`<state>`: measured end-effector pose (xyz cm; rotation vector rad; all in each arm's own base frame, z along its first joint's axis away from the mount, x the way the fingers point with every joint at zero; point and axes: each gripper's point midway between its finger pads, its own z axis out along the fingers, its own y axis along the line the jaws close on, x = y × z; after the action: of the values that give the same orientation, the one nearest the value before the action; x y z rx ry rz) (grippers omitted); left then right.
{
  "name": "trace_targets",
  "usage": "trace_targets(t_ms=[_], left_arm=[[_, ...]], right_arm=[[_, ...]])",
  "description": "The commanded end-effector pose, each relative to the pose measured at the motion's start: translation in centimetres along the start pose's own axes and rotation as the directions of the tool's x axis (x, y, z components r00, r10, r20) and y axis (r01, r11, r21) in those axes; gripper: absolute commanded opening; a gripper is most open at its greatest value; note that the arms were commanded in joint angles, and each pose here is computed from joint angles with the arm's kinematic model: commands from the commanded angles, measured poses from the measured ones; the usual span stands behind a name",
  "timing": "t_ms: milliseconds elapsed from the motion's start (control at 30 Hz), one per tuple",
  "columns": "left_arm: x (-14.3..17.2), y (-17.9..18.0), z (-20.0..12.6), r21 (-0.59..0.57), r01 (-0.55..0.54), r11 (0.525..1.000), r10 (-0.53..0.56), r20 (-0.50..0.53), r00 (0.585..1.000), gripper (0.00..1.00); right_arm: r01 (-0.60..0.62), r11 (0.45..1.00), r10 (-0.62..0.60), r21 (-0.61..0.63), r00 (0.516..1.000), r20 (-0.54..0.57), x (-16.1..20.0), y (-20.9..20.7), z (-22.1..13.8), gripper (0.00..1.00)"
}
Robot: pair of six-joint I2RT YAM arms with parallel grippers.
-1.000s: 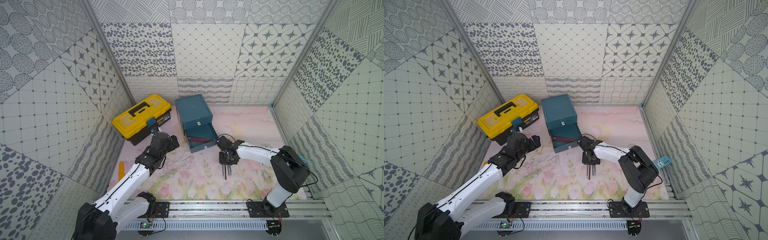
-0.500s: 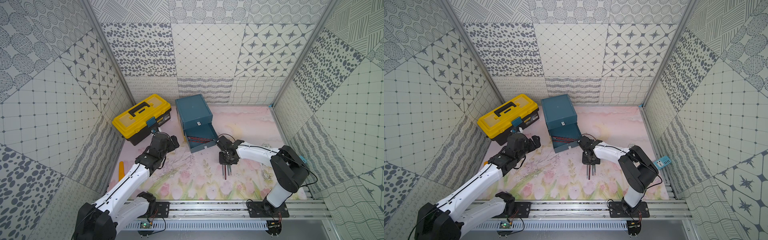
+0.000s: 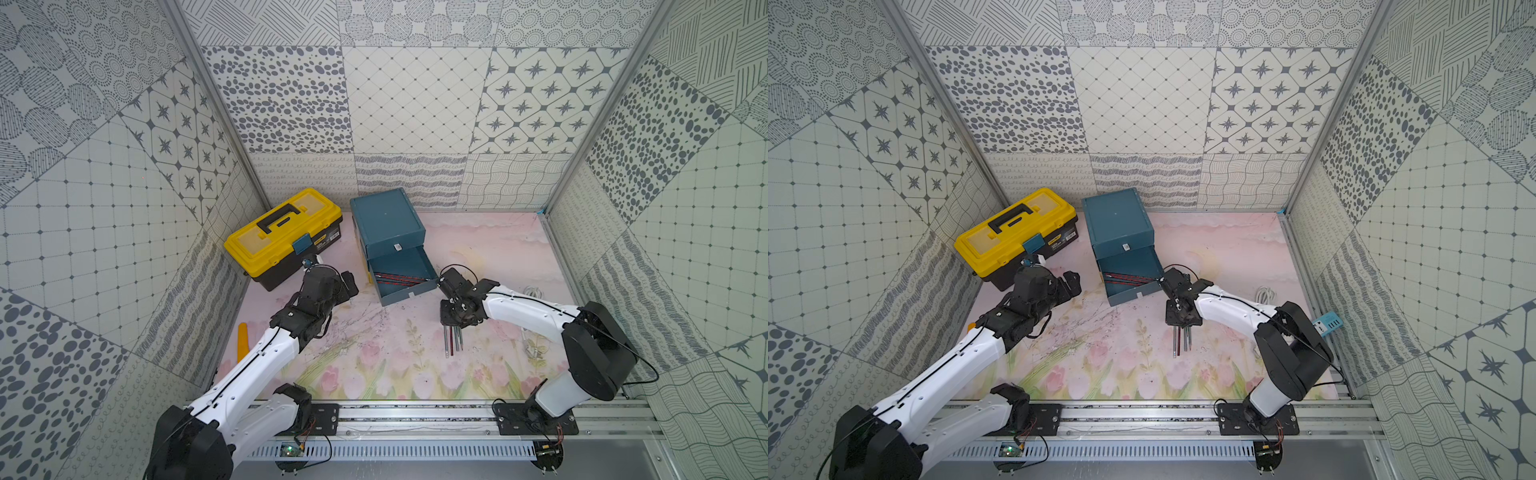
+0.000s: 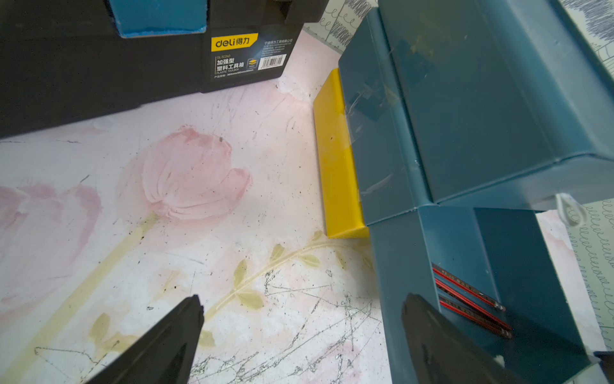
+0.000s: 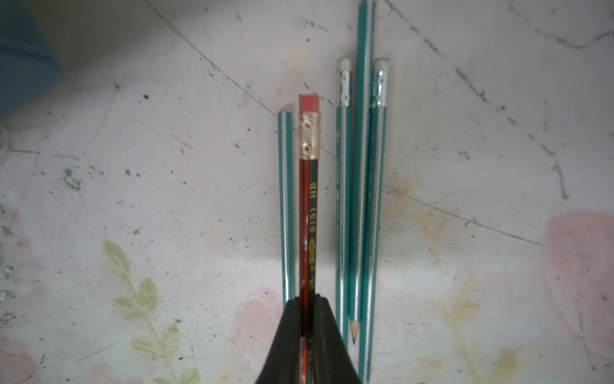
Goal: Please place the pencils in the drawer according to their color
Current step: Pick up the pencil from the center of the board, then place the pencil in the drawer.
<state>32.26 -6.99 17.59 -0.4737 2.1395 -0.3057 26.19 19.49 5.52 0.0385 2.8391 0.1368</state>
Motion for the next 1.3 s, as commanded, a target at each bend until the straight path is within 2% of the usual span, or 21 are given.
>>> trace_targets(t_ms=[0,167,300,500,667,800,933,1033,1133,1267], left_arm=[[-0.2,-0.2,-0.2,0.014,0.005,1.0,-0.005,0.003,1.0,0.99],[-0.3,-0.3,-0.3,0.019,0.004,1.0,-0.004,0.005,1.0,0.99],[-0.2,-0.4,-0.3,0.026,0.007,1.0,-0.007,0.002,1.0,0.99],[0.0,-0.7,-0.2,0.045,0.019,0.999,-0.019,-0.005,1.0,0.99],[-0.1,-0.8,-0.3,0.05,0.018,0.999,-0.018,-0.003,1.0,0.99],[-0.3,-0.7,-0.5,0.05,0.022,0.998,-0.022,0.007,1.0,0.99],[-0.5,-0.7,-0.7,0.051,0.023,0.998,-0.024,0.015,1.0,0.99],[-0.7,-0.6,-0.8,0.049,0.025,0.998,-0.026,0.02,0.999,0.99],[-0.7,-0.7,-0.9,0.051,0.027,0.998,-0.028,0.022,0.999,0.99],[-0.8,-0.6,-1.0,0.049,0.027,0.998,-0.029,0.026,0.999,0.99]], right_arm=[[0.006,1.0,-0.006,-0.002,0.998,0.068,-1.6,-0.4,-2.2,0.0],[0.007,1.0,-0.007,0.001,0.987,0.159,-3.8,-1.6,-4.9,0.0],[0.088,0.996,-0.087,0.008,0.96,0.265,-6.3,-1.5,-7.8,0.0],[0.256,0.967,-0.231,0.0,0.873,0.43,-10.8,1.1,-12.7,0.0],[0.449,0.893,-0.365,-0.018,0.748,0.554,-13.8,4.8,-15.8,0.0],[0.586,0.81,-0.463,0.025,0.611,0.642,-15.5,7.8,-17.6,0.0],[0.714,0.696,-0.552,0.075,0.464,0.693,-16.0,11.2,-18.5,0.0],[0.783,0.611,-0.608,0.112,0.374,0.7,-16.1,13.3,-18.5,0.0],[0.829,0.542,-0.646,0.136,0.308,0.698,-16.1,14.9,-17.9,0.0],[0.872,0.467,-0.676,0.144,0.247,0.694,-16.0,16.3,-17.0,0.0]])
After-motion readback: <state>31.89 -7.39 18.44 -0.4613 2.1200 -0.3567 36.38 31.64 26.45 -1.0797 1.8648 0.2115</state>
